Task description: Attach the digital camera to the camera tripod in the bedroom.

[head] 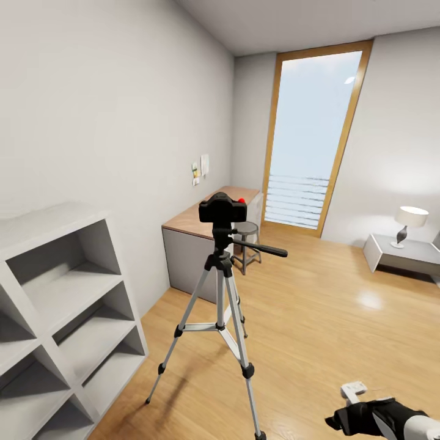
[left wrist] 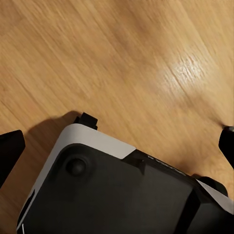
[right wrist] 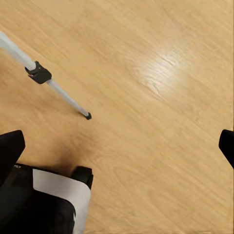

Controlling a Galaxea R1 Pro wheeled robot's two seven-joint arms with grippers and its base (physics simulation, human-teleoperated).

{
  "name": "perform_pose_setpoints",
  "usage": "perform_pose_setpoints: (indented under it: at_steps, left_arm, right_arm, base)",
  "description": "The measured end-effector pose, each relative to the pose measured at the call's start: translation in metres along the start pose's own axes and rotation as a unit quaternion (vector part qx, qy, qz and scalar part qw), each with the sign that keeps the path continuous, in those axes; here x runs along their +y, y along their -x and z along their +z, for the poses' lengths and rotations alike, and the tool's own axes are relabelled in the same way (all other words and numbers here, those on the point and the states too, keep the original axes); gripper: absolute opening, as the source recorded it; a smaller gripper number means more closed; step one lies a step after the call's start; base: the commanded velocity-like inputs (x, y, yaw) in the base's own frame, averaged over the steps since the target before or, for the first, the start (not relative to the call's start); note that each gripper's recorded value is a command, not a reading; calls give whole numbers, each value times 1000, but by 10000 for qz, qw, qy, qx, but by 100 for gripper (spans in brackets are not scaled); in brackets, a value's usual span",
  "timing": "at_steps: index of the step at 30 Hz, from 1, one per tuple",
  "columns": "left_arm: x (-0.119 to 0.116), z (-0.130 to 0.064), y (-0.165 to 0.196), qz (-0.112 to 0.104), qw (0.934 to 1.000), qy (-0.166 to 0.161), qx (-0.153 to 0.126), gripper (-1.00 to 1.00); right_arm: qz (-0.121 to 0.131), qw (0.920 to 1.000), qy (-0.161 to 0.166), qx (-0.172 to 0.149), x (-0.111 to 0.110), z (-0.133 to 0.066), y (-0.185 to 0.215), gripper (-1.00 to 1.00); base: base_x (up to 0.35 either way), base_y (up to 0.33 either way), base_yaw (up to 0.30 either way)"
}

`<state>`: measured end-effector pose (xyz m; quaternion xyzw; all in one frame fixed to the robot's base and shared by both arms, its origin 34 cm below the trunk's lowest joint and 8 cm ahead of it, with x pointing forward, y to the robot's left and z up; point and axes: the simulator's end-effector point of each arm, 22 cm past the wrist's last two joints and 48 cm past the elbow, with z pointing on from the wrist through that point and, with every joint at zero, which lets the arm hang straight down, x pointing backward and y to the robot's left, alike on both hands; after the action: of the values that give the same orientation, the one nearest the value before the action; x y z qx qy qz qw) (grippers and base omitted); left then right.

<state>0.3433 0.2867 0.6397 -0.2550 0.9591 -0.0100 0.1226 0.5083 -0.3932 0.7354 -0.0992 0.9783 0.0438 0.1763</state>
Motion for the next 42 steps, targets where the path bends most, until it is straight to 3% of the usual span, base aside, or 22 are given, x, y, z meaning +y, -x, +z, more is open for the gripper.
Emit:
perform_pose_setpoints:
  at_steps: [7, 14, 18, 20, 24, 30, 42]
  left_arm:
    - [-1, 0, 0, 3, 10000, -7, 2, 100]
    - [3, 0, -8, 10, 10000, 19, 64, 100]
    - [12, 0, -20, 11, 9999, 80, 135, 100]
    - [16, 0, -24, 9, 9998, 109, 159, 100]
    - [19, -1, -27, 16, 9998, 127, 183, 100]
    - [25, -1, -35, 16, 9996, 162, 222, 100]
    - [37, -4, -33, 20, 9995, 267, 154, 100]
  right_arm:
    - [54, 9987, -40, 503, 4, 6, -85, 100]
    - [145, 9976, 30, 683, 17, 9, -112, 100]
    - [419, 9952, 32, 882, 28, 10, -152, 100]
    - [824, 9920, -27, 960, 45, 14, -183, 100]
    - [1194, 9866, -362, 1055, 68, 22, -211, 100]
    - [1194, 9843, -765, 1054, 73, 23, -226, 100]
    - [1173, 9843, -893, 970, 80, 23, -228, 100]
  base:
    - [0, 0, 0]
    - [0, 0, 0]
    - [0, 0, 0]
    - [0, 0, 0]
    - [0, 0, 0]
    - [0, 0, 0]
    - [0, 0, 0]
